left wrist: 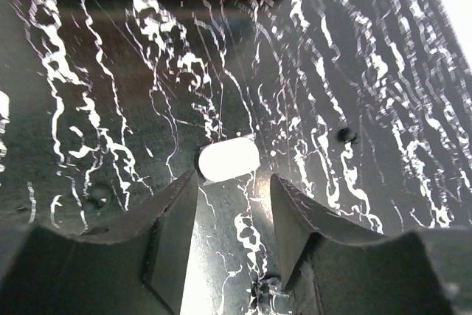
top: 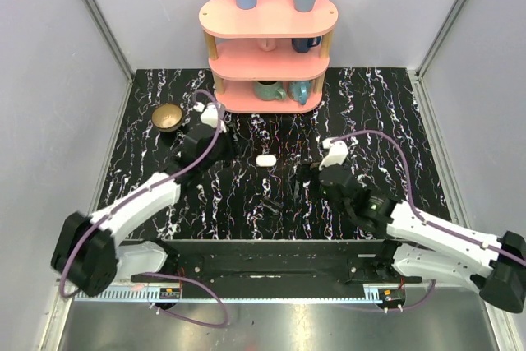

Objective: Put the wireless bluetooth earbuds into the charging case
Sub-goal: Pick up the charging case from the center of the board.

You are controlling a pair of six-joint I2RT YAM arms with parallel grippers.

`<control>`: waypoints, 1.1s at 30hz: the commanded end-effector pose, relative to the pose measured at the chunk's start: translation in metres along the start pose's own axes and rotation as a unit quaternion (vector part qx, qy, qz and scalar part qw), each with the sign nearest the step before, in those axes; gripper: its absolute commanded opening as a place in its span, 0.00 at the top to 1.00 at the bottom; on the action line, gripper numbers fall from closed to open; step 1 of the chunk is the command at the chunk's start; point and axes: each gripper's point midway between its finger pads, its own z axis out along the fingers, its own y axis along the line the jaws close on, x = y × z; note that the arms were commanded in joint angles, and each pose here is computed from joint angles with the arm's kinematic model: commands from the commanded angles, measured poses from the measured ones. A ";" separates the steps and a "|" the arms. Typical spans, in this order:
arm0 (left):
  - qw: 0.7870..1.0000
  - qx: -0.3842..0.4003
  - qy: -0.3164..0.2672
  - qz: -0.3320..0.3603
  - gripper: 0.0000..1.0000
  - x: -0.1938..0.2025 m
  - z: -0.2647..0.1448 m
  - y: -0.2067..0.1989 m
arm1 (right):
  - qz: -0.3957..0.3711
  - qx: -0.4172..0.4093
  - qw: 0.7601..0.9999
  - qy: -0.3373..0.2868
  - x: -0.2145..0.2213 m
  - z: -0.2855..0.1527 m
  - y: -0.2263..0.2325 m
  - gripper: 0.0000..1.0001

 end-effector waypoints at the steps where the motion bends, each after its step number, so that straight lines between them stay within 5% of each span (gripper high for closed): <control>1: 0.997 0.003 -0.073 0.035 0.50 -0.032 -0.042 0.001 | -0.054 -0.043 0.996 0.048 0.018 0.012 0.018 0.00; 8: 0.990 0.015 -0.132 0.050 0.36 -0.022 -0.092 0.014 | -0.117 -0.059 0.978 0.160 0.079 0.046 0.025 0.03; 16: 0.983 0.022 -0.165 0.077 0.08 -0.022 -0.127 0.018 | -0.158 -0.146 0.956 0.199 0.106 0.061 0.054 0.11; 33: 0.984 0.028 -0.161 0.065 0.01 -0.020 -0.125 0.016 | -0.221 -0.160 0.923 0.272 0.150 0.080 0.054 0.27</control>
